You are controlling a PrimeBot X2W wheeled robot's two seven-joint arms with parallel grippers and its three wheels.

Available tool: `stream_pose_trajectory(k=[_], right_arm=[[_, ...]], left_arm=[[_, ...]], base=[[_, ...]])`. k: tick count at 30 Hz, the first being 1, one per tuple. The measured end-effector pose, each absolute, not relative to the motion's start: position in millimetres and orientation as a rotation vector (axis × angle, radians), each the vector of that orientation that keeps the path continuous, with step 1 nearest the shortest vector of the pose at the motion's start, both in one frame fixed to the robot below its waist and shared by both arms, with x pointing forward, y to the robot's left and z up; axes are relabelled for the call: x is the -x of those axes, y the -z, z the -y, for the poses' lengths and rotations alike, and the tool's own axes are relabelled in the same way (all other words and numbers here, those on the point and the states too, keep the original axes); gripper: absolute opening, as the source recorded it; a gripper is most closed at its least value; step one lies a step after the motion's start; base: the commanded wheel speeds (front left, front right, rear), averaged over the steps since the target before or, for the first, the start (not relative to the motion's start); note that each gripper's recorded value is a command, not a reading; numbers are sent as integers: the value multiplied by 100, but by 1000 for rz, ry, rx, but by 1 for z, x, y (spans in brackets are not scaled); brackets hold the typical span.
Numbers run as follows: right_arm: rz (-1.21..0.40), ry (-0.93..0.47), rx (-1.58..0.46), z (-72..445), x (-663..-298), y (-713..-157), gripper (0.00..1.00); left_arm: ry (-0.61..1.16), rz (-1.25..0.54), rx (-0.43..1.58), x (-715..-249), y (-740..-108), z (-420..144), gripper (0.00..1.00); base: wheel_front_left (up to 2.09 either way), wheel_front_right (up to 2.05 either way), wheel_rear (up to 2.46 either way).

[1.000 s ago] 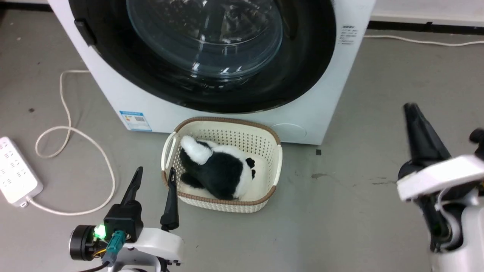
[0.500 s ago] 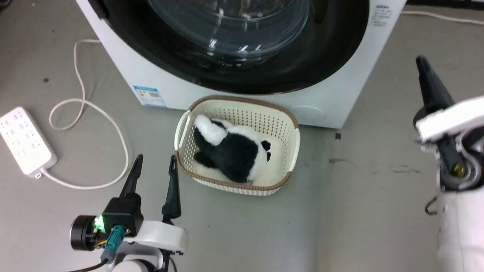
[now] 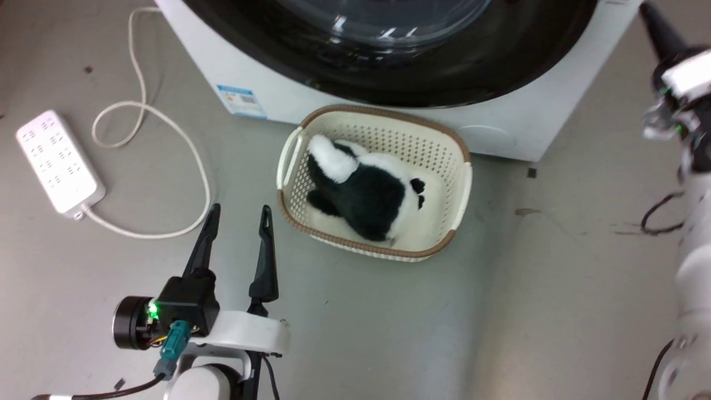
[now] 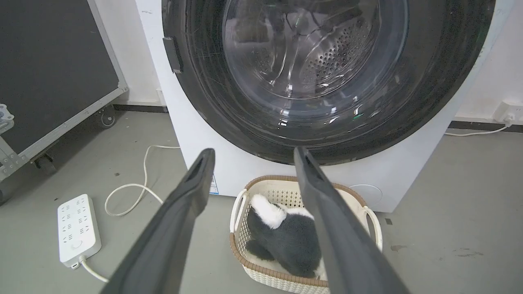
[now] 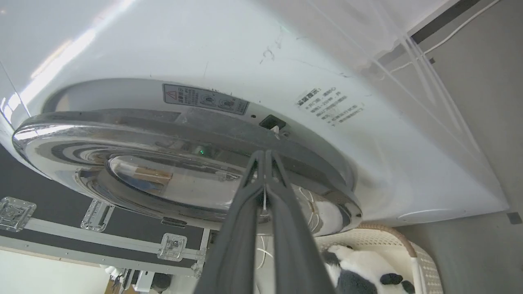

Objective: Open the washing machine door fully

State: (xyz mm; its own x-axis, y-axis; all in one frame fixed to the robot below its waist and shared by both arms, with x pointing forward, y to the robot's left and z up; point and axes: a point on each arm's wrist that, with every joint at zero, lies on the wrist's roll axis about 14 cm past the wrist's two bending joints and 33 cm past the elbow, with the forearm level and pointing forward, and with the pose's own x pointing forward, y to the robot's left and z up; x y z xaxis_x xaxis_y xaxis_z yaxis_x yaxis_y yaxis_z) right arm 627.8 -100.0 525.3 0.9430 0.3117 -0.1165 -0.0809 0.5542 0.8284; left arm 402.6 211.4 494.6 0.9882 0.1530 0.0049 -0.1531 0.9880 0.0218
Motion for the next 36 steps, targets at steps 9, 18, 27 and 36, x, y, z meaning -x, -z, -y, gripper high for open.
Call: stream_pose_trajectory(k=[9,18,27,36], right_arm=[[-386,-268,-1073,80,-664,-519,0],[-482,-312,-1168,64,-684,-515,0],[-606,-355,-1286,52,-689,-497,0],[-770,-435,-1389,22,-673,-487,0]], left_arm=[[-187,-13,-33,-403,-487,-220,100],[-200,-5,-37,-409,-485,-223,100],[-224,-9,-40,-407,-481,-227,100],[-241,26,-43,-408,-490,-231,100]], base=[[0,0,0],[0,0,0],[0,0,0],[0,0,0]])
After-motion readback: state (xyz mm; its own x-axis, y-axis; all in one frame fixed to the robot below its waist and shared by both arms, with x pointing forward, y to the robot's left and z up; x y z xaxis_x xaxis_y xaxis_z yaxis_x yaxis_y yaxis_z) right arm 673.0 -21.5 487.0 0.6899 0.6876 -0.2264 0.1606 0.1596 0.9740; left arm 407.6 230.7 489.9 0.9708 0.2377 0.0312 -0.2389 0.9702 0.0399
